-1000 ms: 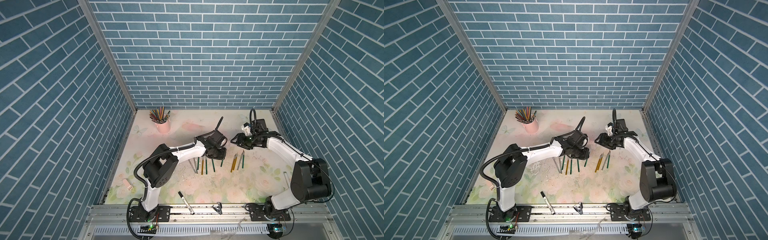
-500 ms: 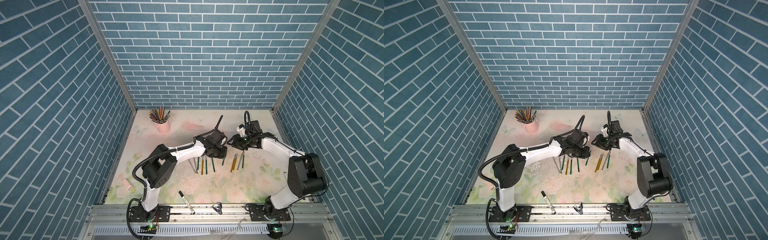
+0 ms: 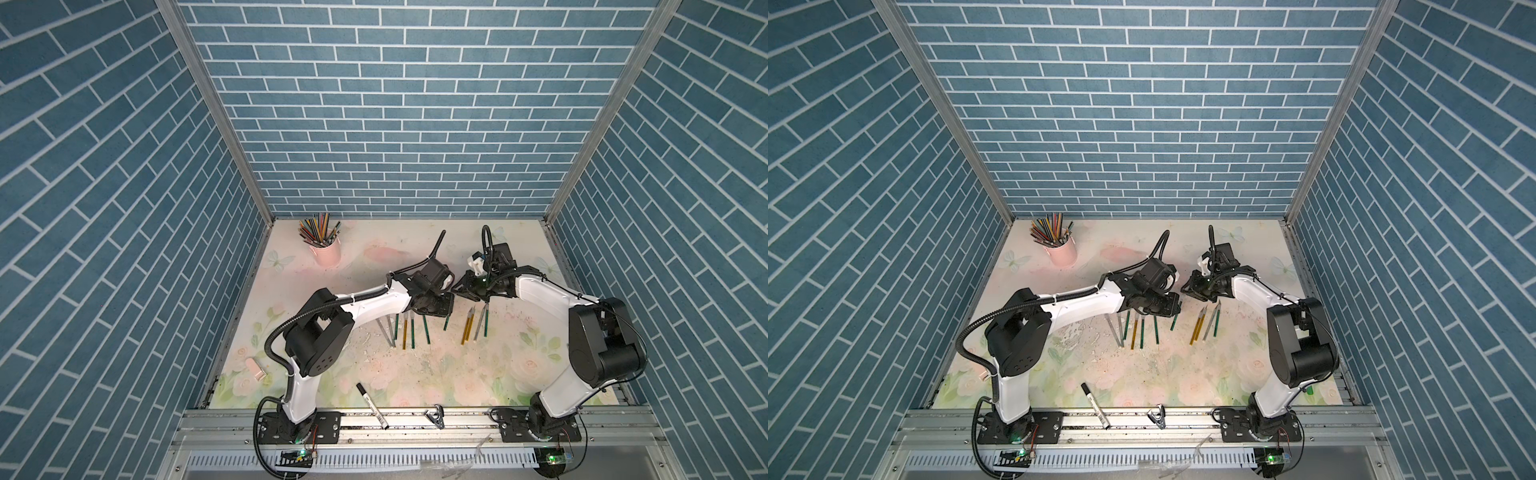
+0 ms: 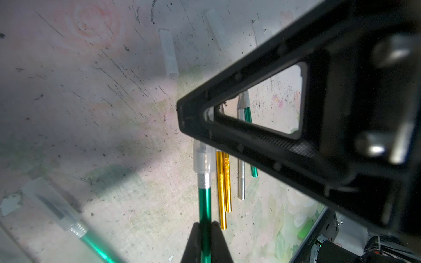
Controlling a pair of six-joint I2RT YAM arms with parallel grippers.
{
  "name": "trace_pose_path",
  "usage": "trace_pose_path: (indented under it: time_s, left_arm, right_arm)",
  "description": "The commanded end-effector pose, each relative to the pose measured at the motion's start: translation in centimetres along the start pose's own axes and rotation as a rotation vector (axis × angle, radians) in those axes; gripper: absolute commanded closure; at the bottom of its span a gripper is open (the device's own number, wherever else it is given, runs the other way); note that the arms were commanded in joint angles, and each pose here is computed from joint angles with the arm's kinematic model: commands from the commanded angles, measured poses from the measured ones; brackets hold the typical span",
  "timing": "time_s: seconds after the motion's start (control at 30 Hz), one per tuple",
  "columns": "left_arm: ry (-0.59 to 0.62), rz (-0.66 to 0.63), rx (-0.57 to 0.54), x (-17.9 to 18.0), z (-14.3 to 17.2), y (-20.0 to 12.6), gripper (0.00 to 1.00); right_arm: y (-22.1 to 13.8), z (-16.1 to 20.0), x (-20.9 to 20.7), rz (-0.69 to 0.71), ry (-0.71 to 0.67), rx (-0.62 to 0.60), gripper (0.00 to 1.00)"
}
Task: Remove protective caps from carving knives
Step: Remove the protective sleeve from the carving knife.
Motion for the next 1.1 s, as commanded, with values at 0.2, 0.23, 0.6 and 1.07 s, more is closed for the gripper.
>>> trace_pose_path:
  time_s: [0.2, 0.23, 0.6, 1.07]
  left_arm:
    - [0.006, -0.016, -0.030, 0.2, -0.4, -0.6, 1.00]
    - [0.008, -0.019, -0.030, 0.3, -0.4, -0.6, 1.00]
    - [0.011, -0.060, -0.001, 1.4, 0.6, -0.7, 1.00]
    - [-0.002, -0.110, 0.068, 2.9, 2.2, 0.1, 1.00]
  right_arm:
    - [0.4, 0.1, 0.0, 0.011, 0.024, 0.004, 0.88]
    - [0.3, -0.1, 0.0, 0.012, 0.022, 0.000, 0.90]
    - [0.2, -3.1, 0.6, 0.037, -0.013, -0.029, 0.96]
    - [-0.5, -7.1, 0.4, 0.079, -0.027, -0.096, 0.96]
Point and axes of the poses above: each gripper's point midway between its finger pads, its own y axis out along the fingers, its own x axis along the line the jaws close on, z = x × y, the point moved 5 cm from there along -y, back along the fingers, and after that the axes turned 8 degrees about -y, right-handed, at the moved point
